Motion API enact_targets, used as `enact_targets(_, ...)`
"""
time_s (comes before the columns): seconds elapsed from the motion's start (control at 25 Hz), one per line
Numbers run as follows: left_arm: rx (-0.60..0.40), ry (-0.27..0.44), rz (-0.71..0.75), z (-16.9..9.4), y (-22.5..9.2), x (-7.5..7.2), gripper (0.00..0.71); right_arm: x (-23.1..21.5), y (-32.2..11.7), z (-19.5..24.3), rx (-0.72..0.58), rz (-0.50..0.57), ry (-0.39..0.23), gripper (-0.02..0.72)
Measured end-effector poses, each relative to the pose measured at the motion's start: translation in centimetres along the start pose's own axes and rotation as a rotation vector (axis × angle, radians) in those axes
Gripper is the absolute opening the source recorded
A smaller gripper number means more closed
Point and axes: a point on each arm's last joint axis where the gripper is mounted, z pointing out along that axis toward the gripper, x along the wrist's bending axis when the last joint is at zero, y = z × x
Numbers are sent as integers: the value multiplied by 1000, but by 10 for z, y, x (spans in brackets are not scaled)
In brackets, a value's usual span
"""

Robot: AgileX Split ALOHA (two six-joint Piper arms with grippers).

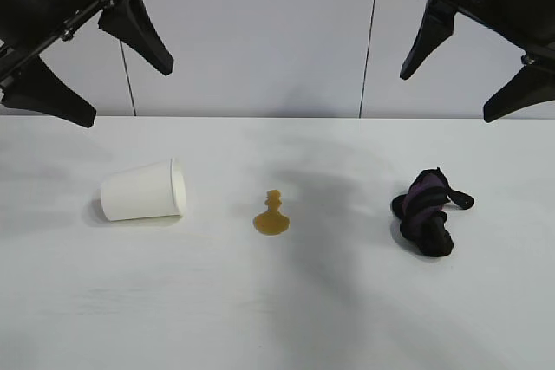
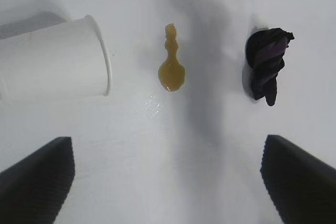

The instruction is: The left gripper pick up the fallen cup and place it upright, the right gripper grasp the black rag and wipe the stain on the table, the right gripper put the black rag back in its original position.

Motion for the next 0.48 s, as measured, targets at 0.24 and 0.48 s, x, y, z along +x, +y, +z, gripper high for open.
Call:
enact_targets(0.24,171,113,683,3,-9,-2,693,0,0,0,-1,-25,0,610)
enact_targets(0.48,234,215,963,34,-11,-8,693,0,0,0,-1,-43,0,610)
